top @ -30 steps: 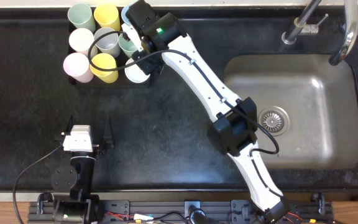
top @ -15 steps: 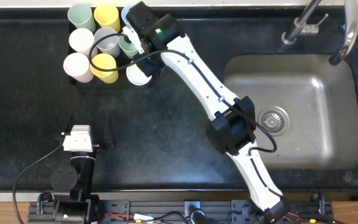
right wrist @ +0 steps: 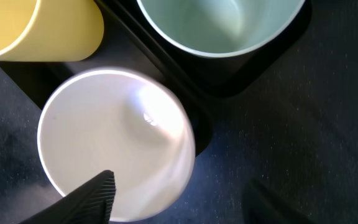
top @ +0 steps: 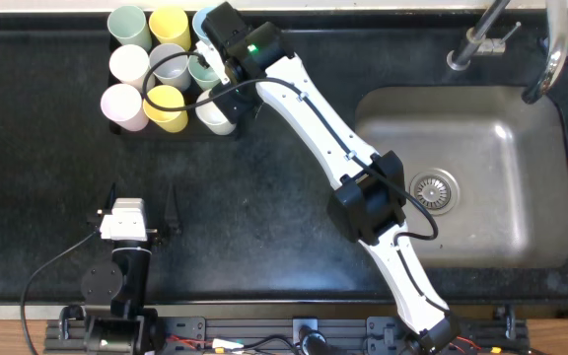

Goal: Store Cups

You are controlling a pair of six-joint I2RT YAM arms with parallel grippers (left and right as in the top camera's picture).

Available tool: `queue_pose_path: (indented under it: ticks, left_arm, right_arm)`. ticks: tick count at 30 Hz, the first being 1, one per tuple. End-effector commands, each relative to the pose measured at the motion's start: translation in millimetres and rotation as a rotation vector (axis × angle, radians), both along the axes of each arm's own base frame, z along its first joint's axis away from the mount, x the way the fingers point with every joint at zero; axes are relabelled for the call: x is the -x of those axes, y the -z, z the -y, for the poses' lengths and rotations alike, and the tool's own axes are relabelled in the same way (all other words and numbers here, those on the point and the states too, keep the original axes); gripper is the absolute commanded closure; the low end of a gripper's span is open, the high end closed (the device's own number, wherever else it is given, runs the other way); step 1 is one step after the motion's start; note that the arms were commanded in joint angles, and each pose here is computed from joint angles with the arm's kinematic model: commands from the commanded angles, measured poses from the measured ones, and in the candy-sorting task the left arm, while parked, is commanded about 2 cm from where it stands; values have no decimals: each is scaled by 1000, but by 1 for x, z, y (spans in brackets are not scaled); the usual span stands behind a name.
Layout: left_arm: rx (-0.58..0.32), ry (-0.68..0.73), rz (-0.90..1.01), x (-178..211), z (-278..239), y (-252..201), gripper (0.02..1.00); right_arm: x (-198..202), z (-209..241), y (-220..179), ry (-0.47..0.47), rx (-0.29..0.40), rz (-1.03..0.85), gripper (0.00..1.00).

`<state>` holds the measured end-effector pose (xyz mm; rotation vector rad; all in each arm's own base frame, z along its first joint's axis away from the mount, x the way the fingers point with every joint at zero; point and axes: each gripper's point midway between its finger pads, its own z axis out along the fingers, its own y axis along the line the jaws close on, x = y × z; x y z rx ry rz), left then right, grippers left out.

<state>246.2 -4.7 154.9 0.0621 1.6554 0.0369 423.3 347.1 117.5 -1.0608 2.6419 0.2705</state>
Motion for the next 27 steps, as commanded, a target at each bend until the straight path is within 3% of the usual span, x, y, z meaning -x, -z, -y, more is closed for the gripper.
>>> queue_pose_path:
  ticks: [1, 4, 5, 9, 15, 19, 27]
  left_arm:
    - [-19, -5, 7, 0, -1, -1, 20]
    - [-19, -5, 7, 0, -1, -1, 20]
    - [-19, -5, 7, 0, -1, -1, 20]
    - [-19, -5, 7, 0, -1, -1, 20]
    - [-19, -5, 7, 0, -1, -1, 18]
    - [-19, -5, 7, 0, -1, -1, 20]
    - [-19, -5, 7, 0, -1, -1, 20]
  right_arm:
    - [-5, -4, -8, -1, -24, 23, 237]
    - [-12, -4, -9, 6, -27, 47, 25]
    - [-17, -1, -12, 23, -19, 72, 3]
    - [-45, 21, -42, 147, 8, 202, 3]
    - [-62, 60, -139, 270, -114, 345, 5]
    - [-59, 124, -211, 410, -176, 428, 3]
    - [-5, 276, -244, 695, -76, 351, 3]
